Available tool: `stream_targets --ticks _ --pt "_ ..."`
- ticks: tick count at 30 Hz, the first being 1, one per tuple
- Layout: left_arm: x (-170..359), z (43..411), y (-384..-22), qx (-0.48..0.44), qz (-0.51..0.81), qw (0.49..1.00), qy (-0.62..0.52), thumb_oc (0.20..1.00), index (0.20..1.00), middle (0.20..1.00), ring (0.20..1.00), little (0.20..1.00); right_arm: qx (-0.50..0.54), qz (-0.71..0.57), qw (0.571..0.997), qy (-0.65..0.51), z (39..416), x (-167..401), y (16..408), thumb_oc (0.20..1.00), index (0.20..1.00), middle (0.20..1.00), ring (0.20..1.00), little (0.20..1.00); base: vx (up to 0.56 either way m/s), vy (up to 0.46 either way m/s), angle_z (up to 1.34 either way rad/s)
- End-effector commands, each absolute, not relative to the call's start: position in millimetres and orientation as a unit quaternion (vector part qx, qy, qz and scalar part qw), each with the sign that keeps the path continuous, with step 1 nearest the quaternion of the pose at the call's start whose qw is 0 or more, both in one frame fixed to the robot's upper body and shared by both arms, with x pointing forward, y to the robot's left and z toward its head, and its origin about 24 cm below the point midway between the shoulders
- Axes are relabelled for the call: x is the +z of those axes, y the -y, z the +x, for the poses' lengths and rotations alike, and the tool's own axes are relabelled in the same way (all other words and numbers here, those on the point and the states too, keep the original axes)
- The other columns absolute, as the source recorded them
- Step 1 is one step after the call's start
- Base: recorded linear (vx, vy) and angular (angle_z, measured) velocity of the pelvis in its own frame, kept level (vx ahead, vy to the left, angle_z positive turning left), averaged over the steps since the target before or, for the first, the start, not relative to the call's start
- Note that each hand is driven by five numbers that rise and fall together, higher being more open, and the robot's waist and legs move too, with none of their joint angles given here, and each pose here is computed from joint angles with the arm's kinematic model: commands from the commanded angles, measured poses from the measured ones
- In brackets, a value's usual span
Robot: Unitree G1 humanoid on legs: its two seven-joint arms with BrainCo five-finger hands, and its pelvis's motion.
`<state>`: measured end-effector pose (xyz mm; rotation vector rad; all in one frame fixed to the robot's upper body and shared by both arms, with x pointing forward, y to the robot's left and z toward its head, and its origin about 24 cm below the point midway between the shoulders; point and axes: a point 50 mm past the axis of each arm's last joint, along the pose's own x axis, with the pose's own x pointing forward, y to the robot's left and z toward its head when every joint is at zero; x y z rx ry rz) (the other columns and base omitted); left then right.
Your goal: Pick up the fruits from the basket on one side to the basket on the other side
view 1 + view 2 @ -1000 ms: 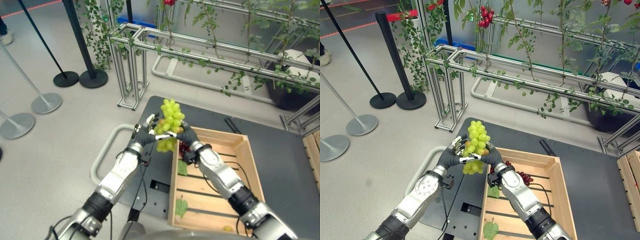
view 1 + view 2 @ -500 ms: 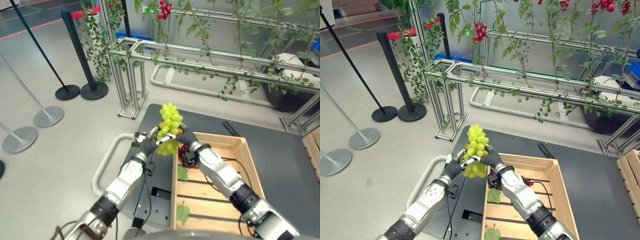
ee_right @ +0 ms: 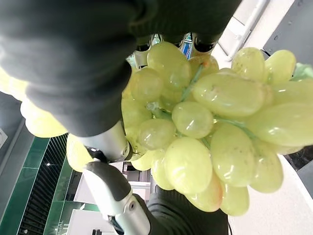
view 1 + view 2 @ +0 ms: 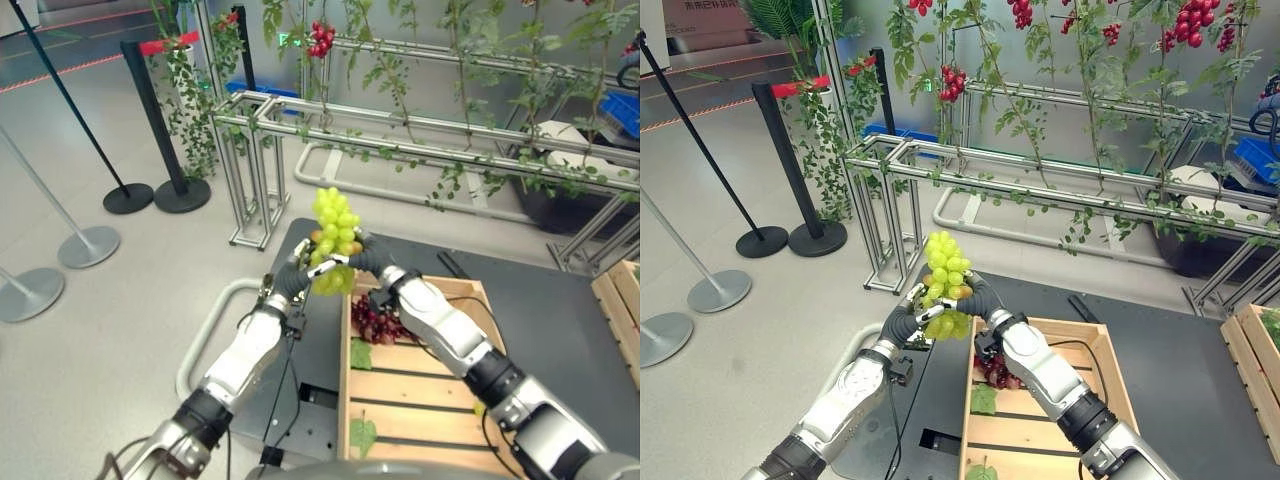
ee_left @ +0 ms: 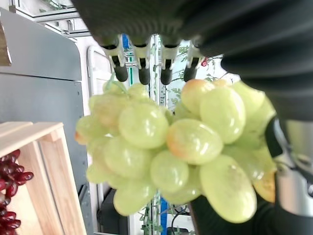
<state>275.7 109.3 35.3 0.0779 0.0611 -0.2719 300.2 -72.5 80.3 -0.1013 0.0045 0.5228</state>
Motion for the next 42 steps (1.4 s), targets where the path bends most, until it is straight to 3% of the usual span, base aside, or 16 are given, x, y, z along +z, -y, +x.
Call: stream_targets --ticks 1,23,30,42 --pt "55 301 -104 -0.119 0.034 0.992 0.001 1.0 1.0 1.0 1.0 1.0 0.332 0.017 0.931 0.148 289 147 33 0.2 0.2 0.2 0.2 0.2 -0.02 -0.002 -0.12" --pt "67 319 -83 -0.13 0.087 0.988 0.017 1.0 1.0 1.0 1.0 1.0 0.426 0.043 0.894 0.134 269 150 -17 0.2 0.2 0.2 0.2 0.2 0.0 0.001 -0.01" --pt "73 311 -100 -0.11 0.044 0.992 0.034 1.0 1.0 1.0 1.0 1.0 0.385 0.025 0.911 0.149 280 153 9 0.2 0.2 0.2 0.2 0.2 0.0 0.0 0.0" --pt "69 286 -163 -0.05 0.036 0.997 0.035 1.0 1.0 1.0 1.0 1.0 0.239 -0.028 0.956 0.167 305 157 96 0.2 0.2 0.2 0.2 0.2 0.0 0.0 0.0"
